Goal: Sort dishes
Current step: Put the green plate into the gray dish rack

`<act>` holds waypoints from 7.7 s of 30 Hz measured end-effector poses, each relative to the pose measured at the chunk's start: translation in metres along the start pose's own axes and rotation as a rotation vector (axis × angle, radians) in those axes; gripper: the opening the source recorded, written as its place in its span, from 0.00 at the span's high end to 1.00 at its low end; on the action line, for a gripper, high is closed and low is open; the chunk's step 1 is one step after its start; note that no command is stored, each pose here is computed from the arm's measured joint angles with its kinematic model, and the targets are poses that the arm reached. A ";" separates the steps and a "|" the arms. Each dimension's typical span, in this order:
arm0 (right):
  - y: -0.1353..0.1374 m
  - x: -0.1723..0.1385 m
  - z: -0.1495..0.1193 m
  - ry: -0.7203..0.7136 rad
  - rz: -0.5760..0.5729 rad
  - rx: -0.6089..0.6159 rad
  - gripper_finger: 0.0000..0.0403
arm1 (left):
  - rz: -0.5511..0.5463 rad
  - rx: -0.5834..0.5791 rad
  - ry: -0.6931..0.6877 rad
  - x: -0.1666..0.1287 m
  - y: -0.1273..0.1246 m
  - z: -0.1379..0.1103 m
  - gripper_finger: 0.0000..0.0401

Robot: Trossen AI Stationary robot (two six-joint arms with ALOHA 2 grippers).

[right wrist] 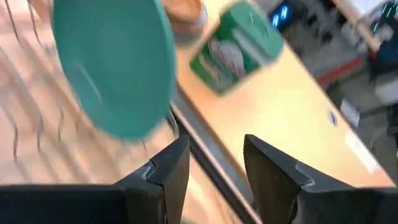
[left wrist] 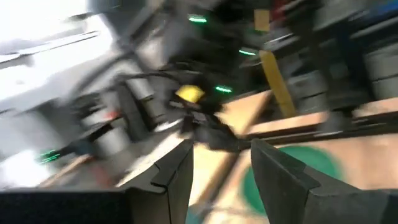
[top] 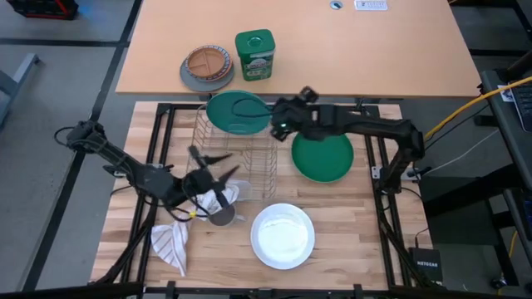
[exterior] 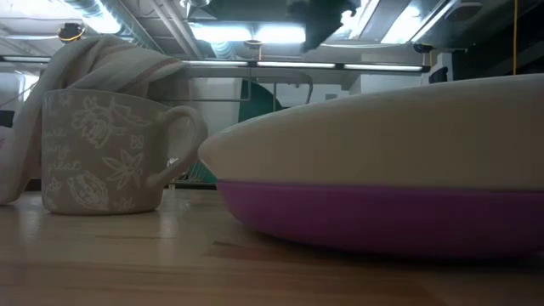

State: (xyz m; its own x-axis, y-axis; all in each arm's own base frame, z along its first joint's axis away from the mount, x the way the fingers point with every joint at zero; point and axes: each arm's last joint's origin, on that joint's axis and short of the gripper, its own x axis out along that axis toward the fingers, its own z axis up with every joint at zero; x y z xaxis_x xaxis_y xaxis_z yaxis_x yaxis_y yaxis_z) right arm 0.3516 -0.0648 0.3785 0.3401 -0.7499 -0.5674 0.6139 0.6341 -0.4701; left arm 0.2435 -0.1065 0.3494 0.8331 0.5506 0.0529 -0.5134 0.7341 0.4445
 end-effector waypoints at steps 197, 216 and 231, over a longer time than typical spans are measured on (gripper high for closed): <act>0.067 0.042 -0.211 0.476 0.898 0.125 1.00 | -0.635 -0.443 0.274 0.080 0.039 -0.072 0.62; 0.055 0.029 -0.188 0.423 0.878 0.097 1.00 | -0.635 -0.443 0.273 0.080 0.039 -0.072 0.62; 0.042 0.023 -0.185 0.483 0.651 0.050 1.00 | -0.635 -0.442 0.274 0.080 0.039 -0.072 0.62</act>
State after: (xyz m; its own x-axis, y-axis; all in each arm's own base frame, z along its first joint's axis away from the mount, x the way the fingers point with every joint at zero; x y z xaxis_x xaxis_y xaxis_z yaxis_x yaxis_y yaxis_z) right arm 0.2534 -0.0212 0.2205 0.3020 -0.0624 -0.9513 0.4344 0.8973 0.0790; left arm 0.2753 -0.0048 0.3068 0.9419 0.0130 -0.3355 -0.0423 0.9959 -0.0801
